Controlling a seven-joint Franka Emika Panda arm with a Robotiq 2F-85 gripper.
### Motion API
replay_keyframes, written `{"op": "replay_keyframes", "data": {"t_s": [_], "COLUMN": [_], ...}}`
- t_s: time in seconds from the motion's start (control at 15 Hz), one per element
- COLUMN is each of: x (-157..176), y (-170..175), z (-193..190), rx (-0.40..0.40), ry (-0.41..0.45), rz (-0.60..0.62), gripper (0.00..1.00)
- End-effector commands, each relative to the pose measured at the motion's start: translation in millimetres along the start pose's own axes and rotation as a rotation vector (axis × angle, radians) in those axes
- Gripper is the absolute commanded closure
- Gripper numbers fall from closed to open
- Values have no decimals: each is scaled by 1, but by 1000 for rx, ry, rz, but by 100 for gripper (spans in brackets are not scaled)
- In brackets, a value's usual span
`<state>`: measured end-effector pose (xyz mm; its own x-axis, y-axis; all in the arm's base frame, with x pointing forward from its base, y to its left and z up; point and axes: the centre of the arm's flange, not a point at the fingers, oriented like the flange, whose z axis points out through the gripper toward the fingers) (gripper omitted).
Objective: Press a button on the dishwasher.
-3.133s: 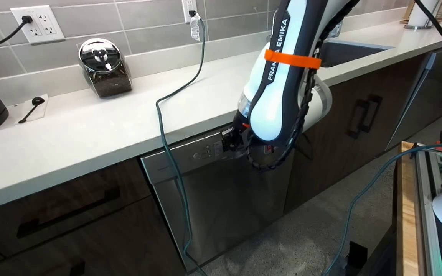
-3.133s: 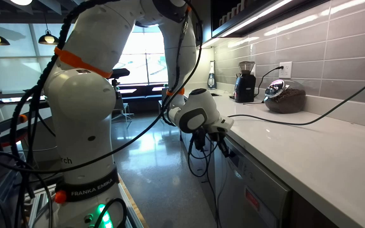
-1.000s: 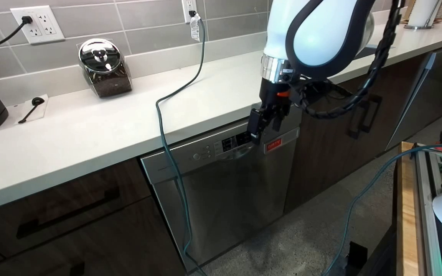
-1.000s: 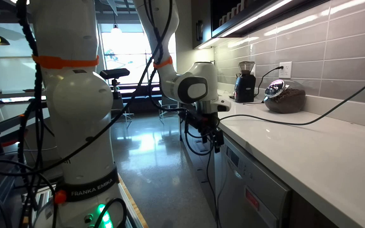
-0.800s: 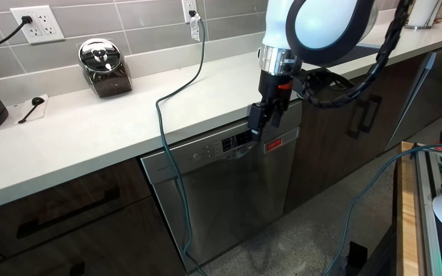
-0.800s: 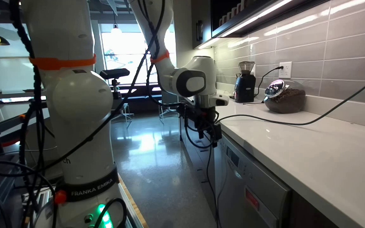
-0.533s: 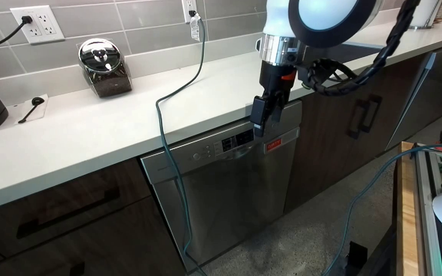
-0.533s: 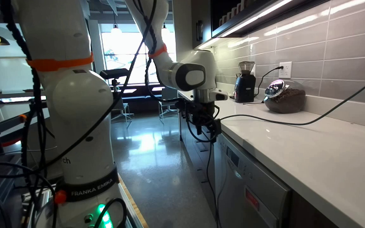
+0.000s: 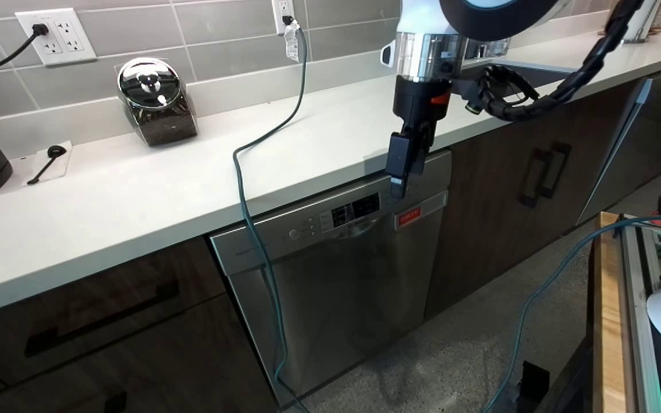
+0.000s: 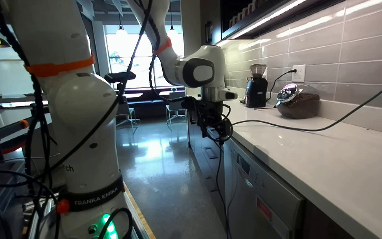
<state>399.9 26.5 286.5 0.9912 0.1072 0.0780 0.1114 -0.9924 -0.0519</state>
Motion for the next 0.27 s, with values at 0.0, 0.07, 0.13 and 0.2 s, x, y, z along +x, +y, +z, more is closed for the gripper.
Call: {"op": "replay_keyframes", "data": {"t_s": [0.0, 0.07, 0.13, 0.2], "x": [0, 0, 0, 0], "y": [0, 0, 0, 0], "z": [-1, -1, -1, -1], "rx": [0, 0, 0, 0], "ry": [2, 2, 2, 1], "rz": [-3, -4, -5, -6], "gripper": [0, 0, 0, 0]}}
